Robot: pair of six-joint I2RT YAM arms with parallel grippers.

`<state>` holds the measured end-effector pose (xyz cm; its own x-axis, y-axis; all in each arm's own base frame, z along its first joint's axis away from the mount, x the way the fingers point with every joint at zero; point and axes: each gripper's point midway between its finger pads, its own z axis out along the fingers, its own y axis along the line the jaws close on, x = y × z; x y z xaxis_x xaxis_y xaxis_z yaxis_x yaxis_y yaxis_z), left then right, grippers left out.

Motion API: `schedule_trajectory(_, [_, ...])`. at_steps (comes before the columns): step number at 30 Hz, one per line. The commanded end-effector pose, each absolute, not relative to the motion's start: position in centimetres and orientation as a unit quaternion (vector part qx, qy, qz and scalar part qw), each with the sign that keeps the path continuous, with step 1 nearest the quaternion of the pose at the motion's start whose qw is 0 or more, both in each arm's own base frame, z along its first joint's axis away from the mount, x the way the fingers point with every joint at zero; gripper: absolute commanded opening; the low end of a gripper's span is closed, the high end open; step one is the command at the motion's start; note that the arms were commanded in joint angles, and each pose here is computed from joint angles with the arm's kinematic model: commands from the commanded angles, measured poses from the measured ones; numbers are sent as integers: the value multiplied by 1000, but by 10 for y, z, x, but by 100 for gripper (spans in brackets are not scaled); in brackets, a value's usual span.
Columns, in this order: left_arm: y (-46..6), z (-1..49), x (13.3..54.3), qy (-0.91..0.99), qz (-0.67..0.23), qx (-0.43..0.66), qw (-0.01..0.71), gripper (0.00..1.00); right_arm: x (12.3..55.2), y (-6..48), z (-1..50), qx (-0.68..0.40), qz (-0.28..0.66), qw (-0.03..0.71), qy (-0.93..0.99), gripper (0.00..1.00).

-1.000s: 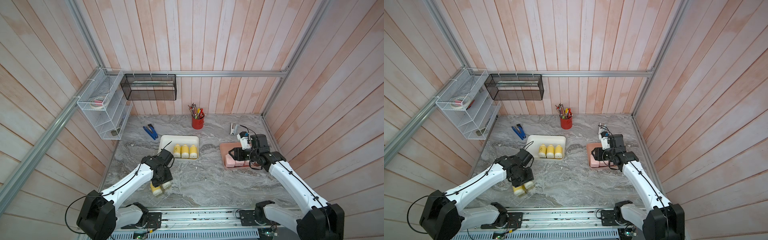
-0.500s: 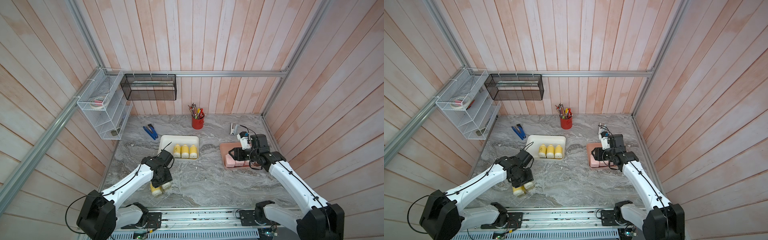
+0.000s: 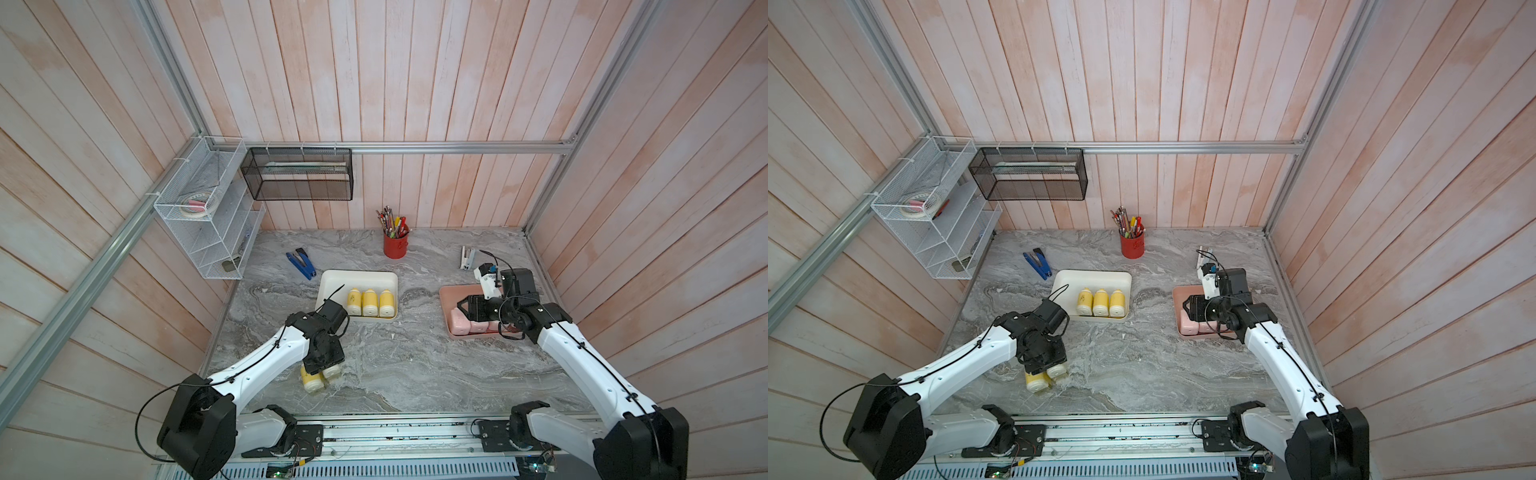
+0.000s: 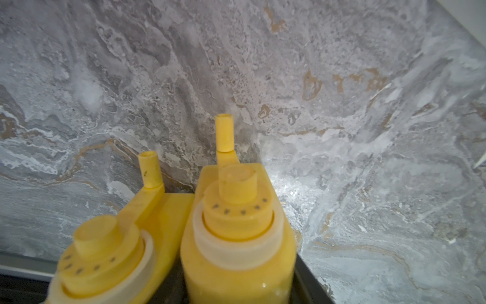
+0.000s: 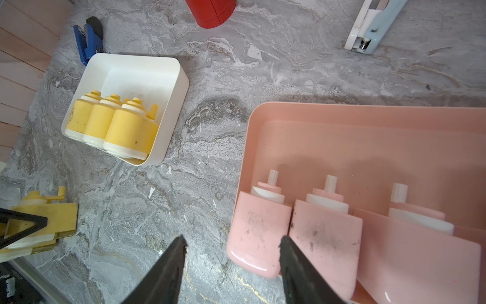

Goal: Place the pencil sharpeners by color into the storage box
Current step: Pick up the pencil sharpener from the center of the board.

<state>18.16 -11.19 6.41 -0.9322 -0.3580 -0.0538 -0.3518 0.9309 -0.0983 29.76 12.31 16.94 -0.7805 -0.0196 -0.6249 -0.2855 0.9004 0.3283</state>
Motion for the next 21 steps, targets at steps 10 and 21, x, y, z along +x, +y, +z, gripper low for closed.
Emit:
schedule_trajectory(10, [-121, 87, 197, 986, -52, -149, 56, 43, 296, 126, 167, -87, 210, 317, 921, 60])
schedule_trajectory(21, [-125, 119, 213, 991, -44, -101, 76, 43, 298, 126, 167, -83, 209, 315, 922, 60])
